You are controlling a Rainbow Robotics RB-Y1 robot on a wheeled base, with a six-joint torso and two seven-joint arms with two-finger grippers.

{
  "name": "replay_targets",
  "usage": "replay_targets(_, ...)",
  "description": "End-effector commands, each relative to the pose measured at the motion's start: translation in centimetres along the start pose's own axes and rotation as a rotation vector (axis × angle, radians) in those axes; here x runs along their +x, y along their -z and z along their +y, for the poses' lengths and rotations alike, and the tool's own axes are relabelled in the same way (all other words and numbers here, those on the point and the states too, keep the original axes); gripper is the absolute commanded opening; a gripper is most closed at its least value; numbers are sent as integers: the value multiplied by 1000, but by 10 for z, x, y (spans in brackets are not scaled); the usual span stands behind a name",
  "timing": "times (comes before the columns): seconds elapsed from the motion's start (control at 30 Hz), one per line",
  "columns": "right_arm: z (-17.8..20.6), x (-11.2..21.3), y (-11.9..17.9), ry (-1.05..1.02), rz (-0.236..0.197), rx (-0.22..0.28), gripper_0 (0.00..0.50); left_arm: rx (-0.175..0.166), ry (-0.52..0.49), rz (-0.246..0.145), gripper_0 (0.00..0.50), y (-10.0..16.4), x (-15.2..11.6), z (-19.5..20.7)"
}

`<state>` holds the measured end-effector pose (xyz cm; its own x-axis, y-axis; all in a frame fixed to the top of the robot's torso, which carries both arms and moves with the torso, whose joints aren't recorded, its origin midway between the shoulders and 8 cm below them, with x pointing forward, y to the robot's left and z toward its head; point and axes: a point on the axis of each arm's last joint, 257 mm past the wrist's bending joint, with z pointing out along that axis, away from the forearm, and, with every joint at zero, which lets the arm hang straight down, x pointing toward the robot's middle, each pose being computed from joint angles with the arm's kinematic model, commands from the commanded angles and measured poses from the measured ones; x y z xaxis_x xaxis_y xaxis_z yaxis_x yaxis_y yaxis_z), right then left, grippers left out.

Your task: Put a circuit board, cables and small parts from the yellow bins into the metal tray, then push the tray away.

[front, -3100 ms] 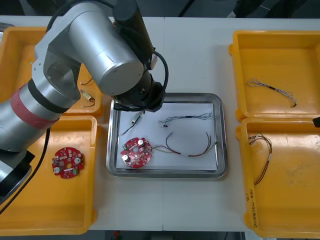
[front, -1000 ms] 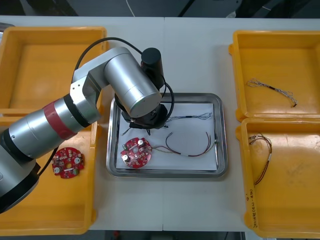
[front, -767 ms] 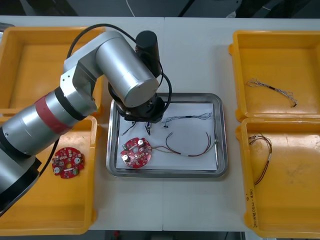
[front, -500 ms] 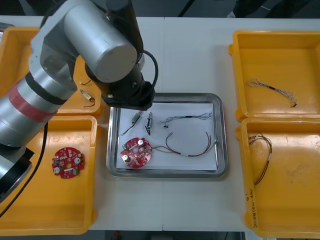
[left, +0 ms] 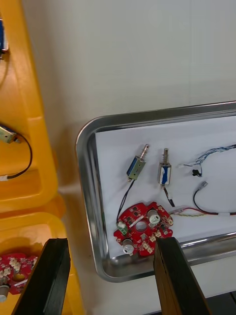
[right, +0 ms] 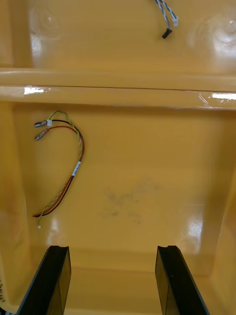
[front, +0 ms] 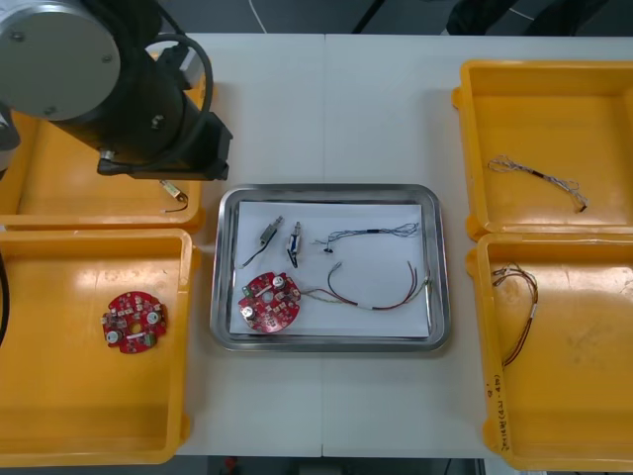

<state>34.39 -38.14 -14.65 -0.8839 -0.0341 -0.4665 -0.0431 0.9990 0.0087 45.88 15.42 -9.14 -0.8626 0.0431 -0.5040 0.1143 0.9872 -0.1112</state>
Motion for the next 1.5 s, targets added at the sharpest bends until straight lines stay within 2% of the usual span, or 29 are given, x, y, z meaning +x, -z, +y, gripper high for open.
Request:
replay_targets(0.03,18,6,7,103,34,19,500,-25,28,-44,500,22,0,43)
replay_targets(0.23,50,11,7,227,72,-34,500,-42,16,-71,500,33,5,80)
replay_targets(0.47,95,0,7,396,55,-72,500,-46,62,-84,500,42,16,117)
replay_targets(0.8,154,-1,-2,677,82,-110,500,-56,107,-96,500,49,28,147)
replay_targets(1.07,216,-17,-18,1039,6,-124,500,-110,50,-67,500,50,49,177)
replay_targets(1.13,229,-18,-22,1090,-4,-134,500,-118,48,-56,500,50,54,180)
replay_targets(1.27,259,-25,-28,1180,-55,-153,500,-116,41,-40,500,48,60,182)
replay_targets(1.43,291,-27,-40,1335,-69,-170,500,-122,56,-19,500,46,72,193)
replay_targets(1.5,305,-27,-46,1406,-70,-185,500,-135,56,-8,500,46,79,199)
